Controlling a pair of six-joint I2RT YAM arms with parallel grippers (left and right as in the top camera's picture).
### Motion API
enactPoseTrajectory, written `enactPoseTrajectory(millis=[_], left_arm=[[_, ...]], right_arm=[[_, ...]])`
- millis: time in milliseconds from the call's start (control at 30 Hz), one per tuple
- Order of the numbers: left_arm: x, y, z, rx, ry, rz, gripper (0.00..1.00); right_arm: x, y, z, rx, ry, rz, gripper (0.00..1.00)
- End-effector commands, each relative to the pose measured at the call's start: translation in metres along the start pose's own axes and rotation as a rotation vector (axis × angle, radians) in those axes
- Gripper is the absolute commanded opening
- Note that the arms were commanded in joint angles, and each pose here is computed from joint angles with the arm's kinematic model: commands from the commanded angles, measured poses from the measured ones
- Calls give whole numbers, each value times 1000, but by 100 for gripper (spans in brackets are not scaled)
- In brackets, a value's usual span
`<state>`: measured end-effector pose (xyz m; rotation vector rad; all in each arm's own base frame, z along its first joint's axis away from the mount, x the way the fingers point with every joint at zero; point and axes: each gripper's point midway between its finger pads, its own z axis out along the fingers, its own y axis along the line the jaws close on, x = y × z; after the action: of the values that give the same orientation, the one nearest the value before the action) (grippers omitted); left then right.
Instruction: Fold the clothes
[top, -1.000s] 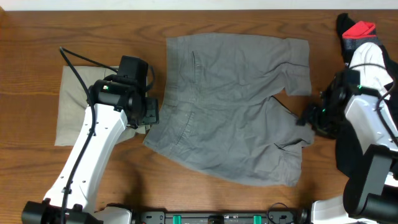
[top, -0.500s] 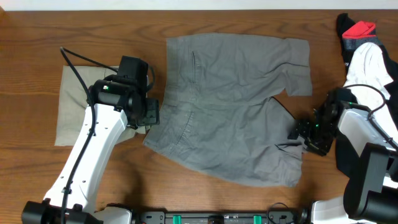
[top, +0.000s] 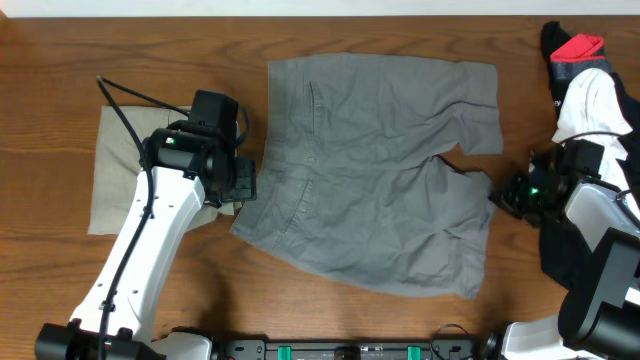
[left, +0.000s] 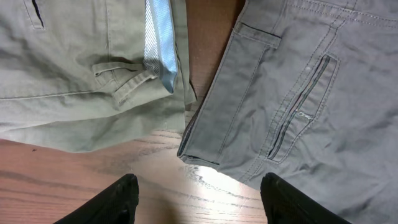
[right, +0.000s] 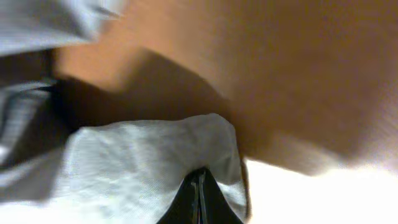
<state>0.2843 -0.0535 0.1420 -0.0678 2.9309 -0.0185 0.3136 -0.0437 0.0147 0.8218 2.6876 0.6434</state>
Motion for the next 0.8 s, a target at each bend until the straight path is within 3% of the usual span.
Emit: enactPoseTrajectory(millis=[0,100,267,367,467,667,767], left_arm=[[-2,-1,-4,3,-13,7,65],[-3,-1,-4,4,-17,7,66],[-3,-1,-4,4,-16,7,66],[-3,-1,-4,4,-17,7,66],[-3,-1,-4,4,-17,7,66],[-5,-2,-4,6,-24,7,66],[-6,-2,-4,7,-26,7,66]], right_arm=[[-21,32,-10,-159,-46,-59,1],[-41,37,-22,-165,-99,-75,1],[-36,15,-37,-66,-38,22,2],[-13,-16,-42,86,46,97,48],[12,-44,-41,235,112,128,61],[25,-50,-10,167,75,122,61],[22,-38,4,53,28,95,50]])
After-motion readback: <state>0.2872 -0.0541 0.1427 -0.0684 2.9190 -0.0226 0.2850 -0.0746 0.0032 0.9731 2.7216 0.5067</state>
